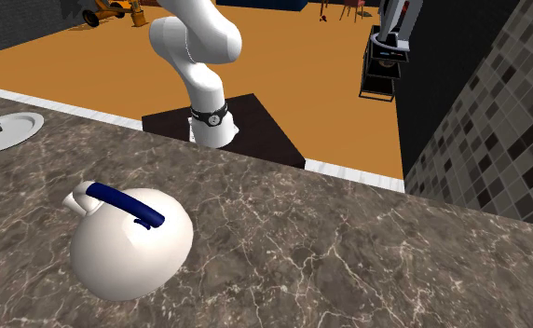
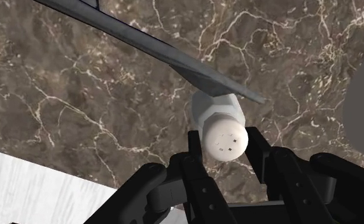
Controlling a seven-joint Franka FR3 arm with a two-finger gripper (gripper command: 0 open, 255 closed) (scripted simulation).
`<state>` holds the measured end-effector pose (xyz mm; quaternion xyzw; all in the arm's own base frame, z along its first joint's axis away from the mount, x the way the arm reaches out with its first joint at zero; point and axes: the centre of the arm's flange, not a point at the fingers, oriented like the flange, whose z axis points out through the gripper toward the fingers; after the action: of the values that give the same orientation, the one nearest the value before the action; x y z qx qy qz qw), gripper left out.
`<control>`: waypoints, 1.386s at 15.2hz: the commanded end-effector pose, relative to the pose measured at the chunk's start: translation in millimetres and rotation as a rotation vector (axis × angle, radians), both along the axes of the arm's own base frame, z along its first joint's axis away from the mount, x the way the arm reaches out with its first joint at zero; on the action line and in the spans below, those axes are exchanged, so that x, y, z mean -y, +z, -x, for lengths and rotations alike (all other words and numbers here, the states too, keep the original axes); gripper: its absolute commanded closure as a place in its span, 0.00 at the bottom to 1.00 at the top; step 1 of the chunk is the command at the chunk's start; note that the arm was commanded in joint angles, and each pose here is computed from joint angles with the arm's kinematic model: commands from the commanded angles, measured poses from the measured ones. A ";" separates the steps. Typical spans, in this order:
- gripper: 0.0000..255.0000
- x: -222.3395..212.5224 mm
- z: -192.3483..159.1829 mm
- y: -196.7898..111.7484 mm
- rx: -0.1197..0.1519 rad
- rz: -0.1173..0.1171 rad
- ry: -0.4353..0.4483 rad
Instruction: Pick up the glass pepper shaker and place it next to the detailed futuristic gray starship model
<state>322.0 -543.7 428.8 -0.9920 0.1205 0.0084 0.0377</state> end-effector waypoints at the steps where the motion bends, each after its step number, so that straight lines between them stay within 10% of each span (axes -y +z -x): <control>1: 1.00 -0.3 0.4 -10.6 0.000 0.001 0.000; 17: 1.00 -0.3 0.4 -53.8 0.000 0.001 0.000; 18: 0.00 -0.3 0.4 -53.8 0.000 0.001 0.000; 21: 0.00 -0.3 0.4 -53.8 0.000 0.001 0.000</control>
<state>321.6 -543.4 375.0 -0.9920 0.1205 0.0082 0.0374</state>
